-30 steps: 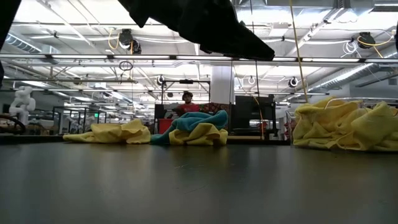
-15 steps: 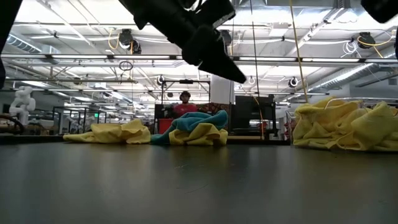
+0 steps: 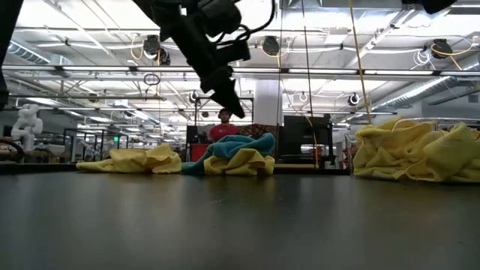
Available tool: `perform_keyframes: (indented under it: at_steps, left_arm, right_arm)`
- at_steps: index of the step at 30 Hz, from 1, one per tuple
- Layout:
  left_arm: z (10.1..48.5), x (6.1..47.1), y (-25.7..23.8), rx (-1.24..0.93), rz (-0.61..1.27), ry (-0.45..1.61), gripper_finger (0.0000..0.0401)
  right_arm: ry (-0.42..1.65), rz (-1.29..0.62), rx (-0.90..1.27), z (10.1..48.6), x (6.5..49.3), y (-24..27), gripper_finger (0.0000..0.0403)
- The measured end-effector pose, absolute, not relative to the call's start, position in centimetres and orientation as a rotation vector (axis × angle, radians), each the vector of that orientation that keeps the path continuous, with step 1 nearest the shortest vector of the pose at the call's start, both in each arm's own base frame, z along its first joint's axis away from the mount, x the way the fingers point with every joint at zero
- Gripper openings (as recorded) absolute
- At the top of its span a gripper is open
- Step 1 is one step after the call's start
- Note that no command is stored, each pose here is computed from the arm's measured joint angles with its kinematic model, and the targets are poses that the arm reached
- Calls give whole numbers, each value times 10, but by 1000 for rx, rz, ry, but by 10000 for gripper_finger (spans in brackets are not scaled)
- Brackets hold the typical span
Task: Sort microfiber towel by color & place in baskets
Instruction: Put the blue towel into the bottom transparent bin
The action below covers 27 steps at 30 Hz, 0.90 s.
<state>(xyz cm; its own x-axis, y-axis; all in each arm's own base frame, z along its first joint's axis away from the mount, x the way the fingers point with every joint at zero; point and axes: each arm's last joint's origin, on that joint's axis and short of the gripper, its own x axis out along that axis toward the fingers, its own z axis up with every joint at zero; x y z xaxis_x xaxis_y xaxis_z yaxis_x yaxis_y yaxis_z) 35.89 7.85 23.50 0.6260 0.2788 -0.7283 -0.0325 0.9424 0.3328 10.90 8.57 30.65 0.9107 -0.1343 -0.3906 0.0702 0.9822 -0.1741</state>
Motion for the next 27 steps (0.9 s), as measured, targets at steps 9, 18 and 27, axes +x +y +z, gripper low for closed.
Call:
perform_keyframes:
  at_steps: [9,18,27]
  left_arm:
    - [229,337,140,169,276,943,247]
    - [200,333,172,67,309,1009,247]
    - [183,334,178,31,312,1049,243]
  right_arm:
    - [499,-218,-278,295,133,82,153]
    - [562,-294,-287,279,166,86,192]
    - [598,-358,-218,261,188,93,272]
